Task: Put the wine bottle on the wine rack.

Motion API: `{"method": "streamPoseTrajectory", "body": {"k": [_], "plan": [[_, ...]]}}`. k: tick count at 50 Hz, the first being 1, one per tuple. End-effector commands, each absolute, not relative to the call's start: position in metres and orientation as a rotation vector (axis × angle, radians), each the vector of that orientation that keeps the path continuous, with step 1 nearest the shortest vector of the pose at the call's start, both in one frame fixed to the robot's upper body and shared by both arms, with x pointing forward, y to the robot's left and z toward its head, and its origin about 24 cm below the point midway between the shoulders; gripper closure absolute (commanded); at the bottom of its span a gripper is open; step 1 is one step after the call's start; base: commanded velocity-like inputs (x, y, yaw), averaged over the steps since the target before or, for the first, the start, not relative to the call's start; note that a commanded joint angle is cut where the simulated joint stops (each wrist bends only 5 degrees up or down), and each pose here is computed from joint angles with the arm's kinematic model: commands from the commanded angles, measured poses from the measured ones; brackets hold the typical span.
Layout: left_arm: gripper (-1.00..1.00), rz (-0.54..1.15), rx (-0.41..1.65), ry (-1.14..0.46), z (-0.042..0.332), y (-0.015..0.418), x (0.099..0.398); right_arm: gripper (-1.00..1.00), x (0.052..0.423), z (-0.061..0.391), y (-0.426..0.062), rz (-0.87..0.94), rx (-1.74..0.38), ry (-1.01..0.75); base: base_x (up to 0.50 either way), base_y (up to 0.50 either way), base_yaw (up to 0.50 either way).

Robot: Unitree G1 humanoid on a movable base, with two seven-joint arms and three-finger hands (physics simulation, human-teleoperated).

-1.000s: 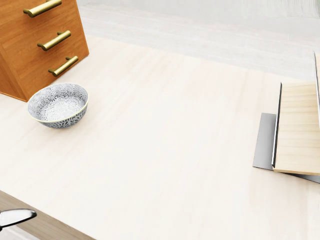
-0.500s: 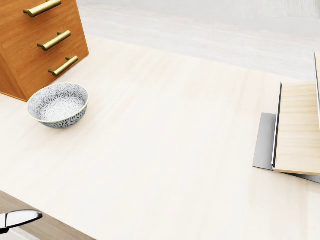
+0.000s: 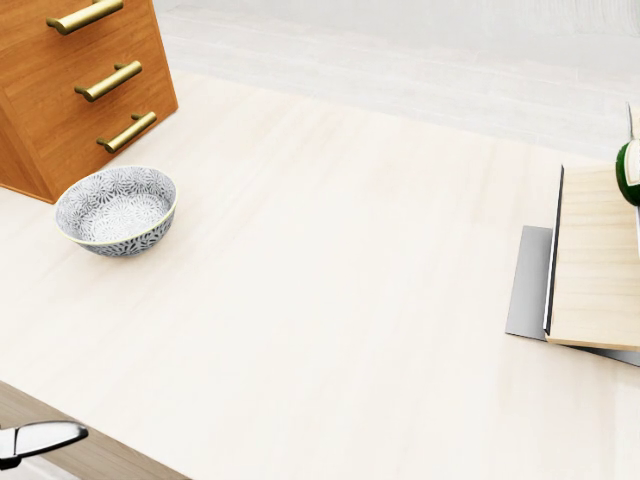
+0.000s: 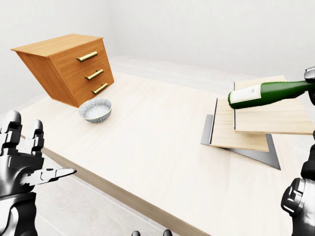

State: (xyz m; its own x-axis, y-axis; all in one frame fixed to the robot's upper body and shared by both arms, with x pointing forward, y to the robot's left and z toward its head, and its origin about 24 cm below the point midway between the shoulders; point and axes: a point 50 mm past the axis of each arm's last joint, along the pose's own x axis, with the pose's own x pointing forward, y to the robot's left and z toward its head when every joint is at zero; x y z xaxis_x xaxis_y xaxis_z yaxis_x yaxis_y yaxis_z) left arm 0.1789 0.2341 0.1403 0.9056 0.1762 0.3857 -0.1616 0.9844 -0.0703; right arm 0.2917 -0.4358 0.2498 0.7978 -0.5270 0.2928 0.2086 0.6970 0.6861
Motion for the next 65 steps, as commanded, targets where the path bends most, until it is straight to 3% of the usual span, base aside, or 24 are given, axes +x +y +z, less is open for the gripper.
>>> {"method": "streamPoseTrajectory", "body": {"k": [1,65], "plan": [[-1.00,0.175,-0.038,-0.397,0.139,0.234,0.180,1.00,0.291,0.251,-0.437,-0.426,0.666,-0.508,0.00,0.00,0.00],[-1.00,0.169,-0.052,-0.347,0.128,0.234,0.184,1.00,0.279,0.229,-0.450,-0.452,0.546,-0.416,0.00,0.00,0.00]]}}
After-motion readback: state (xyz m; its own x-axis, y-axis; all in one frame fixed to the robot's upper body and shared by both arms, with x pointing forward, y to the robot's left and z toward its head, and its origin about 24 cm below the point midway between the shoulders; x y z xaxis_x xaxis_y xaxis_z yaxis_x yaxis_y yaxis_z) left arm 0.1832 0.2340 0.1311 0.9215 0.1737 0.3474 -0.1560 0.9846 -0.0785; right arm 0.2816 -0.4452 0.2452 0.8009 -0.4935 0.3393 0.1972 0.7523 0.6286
